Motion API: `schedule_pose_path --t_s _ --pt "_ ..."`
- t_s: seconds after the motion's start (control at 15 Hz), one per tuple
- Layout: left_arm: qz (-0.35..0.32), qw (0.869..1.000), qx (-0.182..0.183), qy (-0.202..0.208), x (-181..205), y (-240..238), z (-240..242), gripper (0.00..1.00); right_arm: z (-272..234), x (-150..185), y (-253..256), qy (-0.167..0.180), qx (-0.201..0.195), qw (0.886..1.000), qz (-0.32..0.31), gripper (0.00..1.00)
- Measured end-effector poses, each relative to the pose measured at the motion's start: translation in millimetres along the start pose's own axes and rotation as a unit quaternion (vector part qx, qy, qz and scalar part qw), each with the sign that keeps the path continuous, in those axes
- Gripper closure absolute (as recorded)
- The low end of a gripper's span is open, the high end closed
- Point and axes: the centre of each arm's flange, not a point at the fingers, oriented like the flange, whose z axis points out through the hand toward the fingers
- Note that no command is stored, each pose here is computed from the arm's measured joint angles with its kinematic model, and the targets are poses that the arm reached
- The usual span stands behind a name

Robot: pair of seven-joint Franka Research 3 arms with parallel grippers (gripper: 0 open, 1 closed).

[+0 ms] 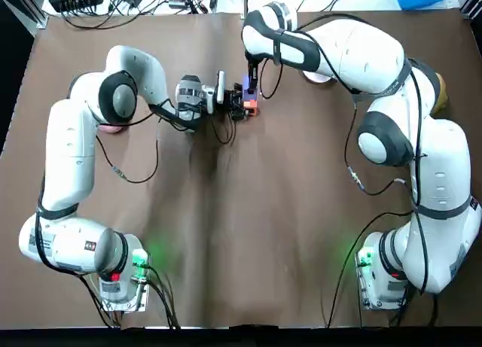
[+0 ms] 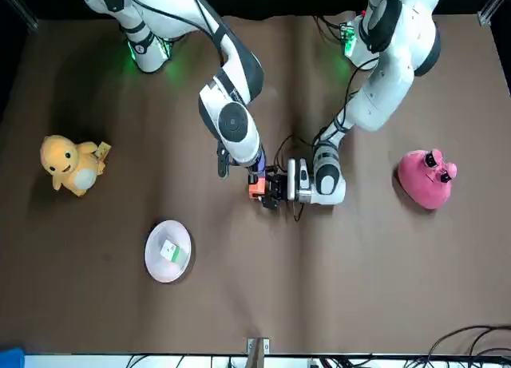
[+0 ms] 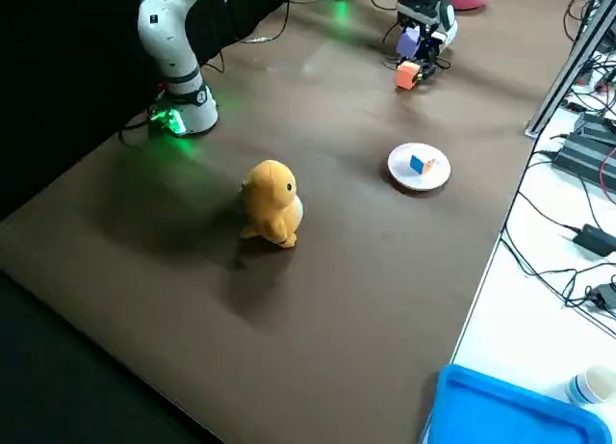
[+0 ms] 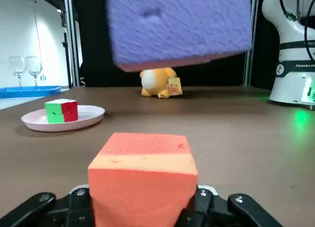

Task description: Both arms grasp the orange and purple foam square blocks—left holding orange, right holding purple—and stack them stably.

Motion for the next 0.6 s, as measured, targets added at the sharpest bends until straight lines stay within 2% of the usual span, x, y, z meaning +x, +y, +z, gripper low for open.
schedule_pose_path --t_s 0.33,0.6 --pt "-0.001 1.0 -0.005 -0.007 -1 7 12 0.4 6 -2 -5 -0.01 0.015 1.0 0.0 0.46" --pt "-0.001 1.0 -0.004 -0.017 -3 8 13 0.4 17 2 -7 -0.004 0.009 1.0 -0.007 0.46"
